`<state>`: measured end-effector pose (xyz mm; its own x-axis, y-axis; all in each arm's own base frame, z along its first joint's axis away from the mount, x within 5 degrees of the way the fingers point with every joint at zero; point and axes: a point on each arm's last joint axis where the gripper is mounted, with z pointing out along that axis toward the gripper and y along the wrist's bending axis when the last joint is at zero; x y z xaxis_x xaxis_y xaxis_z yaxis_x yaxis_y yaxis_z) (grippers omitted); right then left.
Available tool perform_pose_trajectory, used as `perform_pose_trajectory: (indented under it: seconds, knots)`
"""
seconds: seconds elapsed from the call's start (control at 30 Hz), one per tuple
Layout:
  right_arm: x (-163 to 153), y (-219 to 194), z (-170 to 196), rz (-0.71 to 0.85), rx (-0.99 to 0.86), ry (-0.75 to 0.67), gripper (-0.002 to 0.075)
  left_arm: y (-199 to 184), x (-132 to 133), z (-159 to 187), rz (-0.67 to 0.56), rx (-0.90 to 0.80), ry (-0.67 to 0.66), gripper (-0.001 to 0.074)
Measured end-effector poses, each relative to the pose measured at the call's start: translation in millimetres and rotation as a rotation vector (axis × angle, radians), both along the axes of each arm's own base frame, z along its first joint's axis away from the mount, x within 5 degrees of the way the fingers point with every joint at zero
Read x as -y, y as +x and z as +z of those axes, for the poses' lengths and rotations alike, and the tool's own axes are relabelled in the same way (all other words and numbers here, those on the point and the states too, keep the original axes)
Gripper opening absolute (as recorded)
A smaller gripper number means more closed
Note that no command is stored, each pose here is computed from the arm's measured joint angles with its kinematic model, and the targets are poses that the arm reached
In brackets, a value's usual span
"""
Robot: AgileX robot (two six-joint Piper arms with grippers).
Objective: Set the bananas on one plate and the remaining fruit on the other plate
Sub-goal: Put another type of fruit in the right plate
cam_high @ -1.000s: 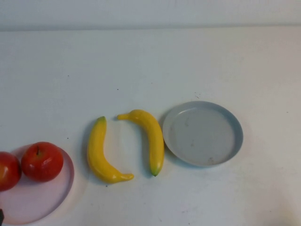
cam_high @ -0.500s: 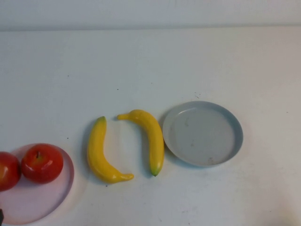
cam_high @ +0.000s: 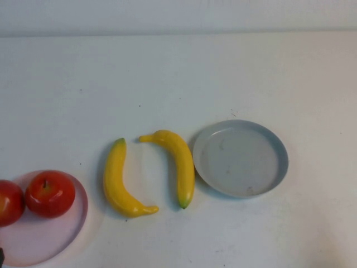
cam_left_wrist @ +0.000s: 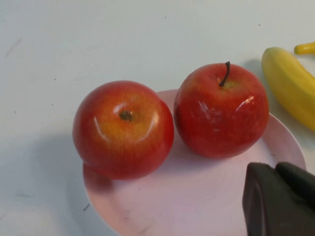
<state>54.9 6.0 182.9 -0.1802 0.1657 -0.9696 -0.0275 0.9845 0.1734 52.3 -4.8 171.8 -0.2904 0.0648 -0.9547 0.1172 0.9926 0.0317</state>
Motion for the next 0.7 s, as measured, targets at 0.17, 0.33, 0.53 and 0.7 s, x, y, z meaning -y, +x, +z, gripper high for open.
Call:
perform_pose_trajectory:
  seconds: [0.17,0.33,0.53,0.7]
  knots:
    - [-2,1,12,-0.021,0.102,0.365,-0.0017,0,0,0,0.0,0.0,0.0,0.0003]
    - [-2,1,15,-0.026,0.124,0.518,-0.0017,0,0,0,0.0,0.0,0.0,0.0003]
    - [-18,-5,50,0.14,0.031,0.53,-0.0017,0,0,0,0.0,0.0,0.0,0.0003]
    - [-31,4,85,0.261,-0.187,0.45,-0.0017,0,0,0,0.0,0.0,0.0,0.0003]
